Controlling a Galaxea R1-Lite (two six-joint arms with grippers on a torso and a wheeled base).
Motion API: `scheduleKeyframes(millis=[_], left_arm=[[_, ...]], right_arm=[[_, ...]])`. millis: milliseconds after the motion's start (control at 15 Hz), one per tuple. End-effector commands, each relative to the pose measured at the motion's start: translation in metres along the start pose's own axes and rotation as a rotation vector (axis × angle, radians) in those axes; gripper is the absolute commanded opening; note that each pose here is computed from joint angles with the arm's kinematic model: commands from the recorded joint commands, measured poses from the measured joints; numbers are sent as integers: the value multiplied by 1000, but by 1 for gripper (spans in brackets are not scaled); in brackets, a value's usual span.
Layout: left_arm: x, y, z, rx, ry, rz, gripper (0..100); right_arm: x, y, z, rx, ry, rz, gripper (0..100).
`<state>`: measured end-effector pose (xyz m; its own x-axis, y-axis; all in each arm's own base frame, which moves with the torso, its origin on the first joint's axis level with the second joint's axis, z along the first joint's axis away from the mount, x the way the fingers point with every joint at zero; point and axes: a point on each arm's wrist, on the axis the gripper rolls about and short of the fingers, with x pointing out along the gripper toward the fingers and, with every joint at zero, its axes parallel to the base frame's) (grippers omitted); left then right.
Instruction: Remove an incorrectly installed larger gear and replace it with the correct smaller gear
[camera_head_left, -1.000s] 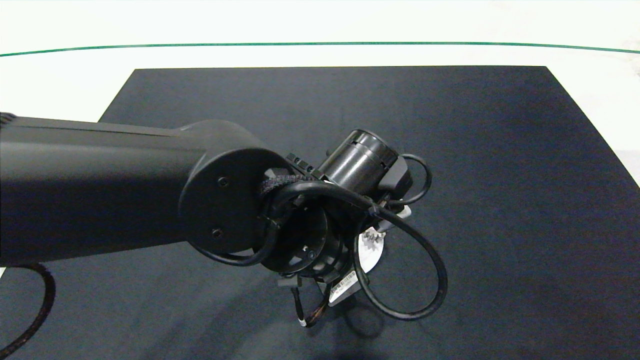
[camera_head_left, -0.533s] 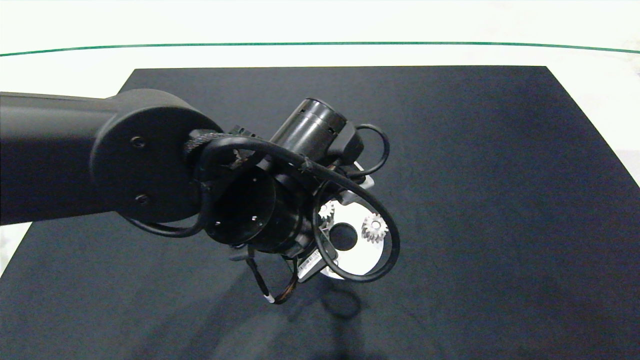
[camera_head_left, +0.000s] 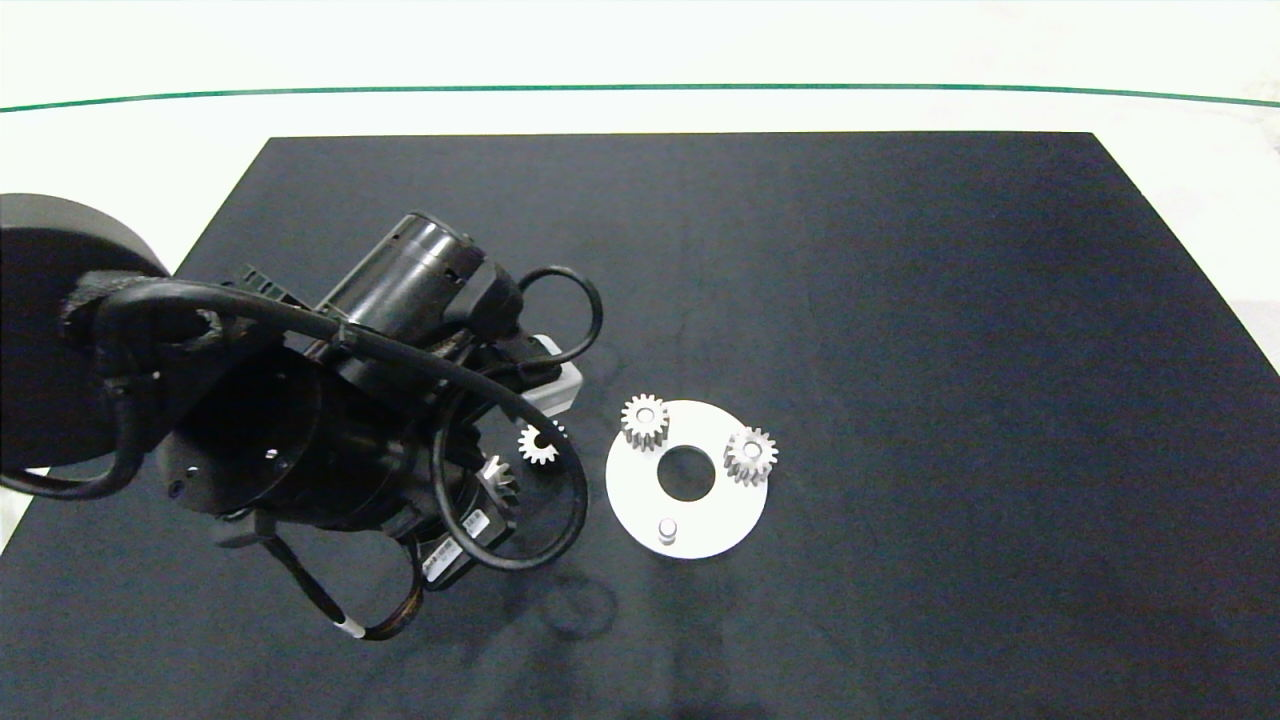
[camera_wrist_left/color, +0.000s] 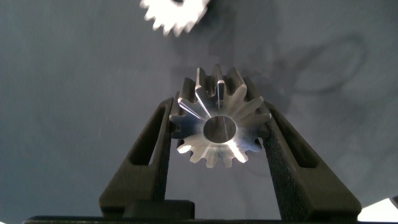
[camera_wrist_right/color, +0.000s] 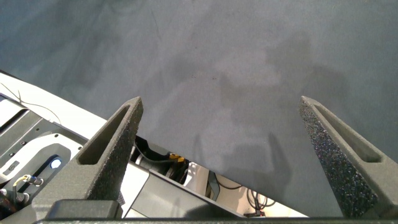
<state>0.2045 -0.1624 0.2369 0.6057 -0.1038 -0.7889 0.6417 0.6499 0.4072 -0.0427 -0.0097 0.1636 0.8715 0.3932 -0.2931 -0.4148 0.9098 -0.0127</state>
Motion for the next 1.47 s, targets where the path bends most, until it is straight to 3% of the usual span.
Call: scheduleKeyframes(millis=[67, 467, 533, 733, 1067, 1133, 1333, 1467], left_arm=[[-7, 15, -22, -66, 10, -15, 28], [0, 36, -53, -189, 28, -28, 28], [2, 36, -58, -198, 32, -25, 28], [8, 36, -62, -221, -23, -7, 28], [6, 37, -63, -222, -33, -6, 28], [6, 36, -63, -221, -33, -6, 100], [4, 36, -60, -241, -65, -2, 100], [4, 28, -53, -280, -123, -10, 100]], right_arm=[[0, 0, 0, 0, 2, -2, 100], [0, 0, 0, 0, 4, -2, 100], [0, 0, 0, 0, 4, -3, 100], [0, 0, 1, 1, 4, -5, 100], [0, 0, 0, 1, 6, -8, 100], [0, 0, 0, 1, 4, -8, 100], [0, 0, 0, 0, 1, -7, 100], [0, 0, 0, 0, 4, -6, 100]])
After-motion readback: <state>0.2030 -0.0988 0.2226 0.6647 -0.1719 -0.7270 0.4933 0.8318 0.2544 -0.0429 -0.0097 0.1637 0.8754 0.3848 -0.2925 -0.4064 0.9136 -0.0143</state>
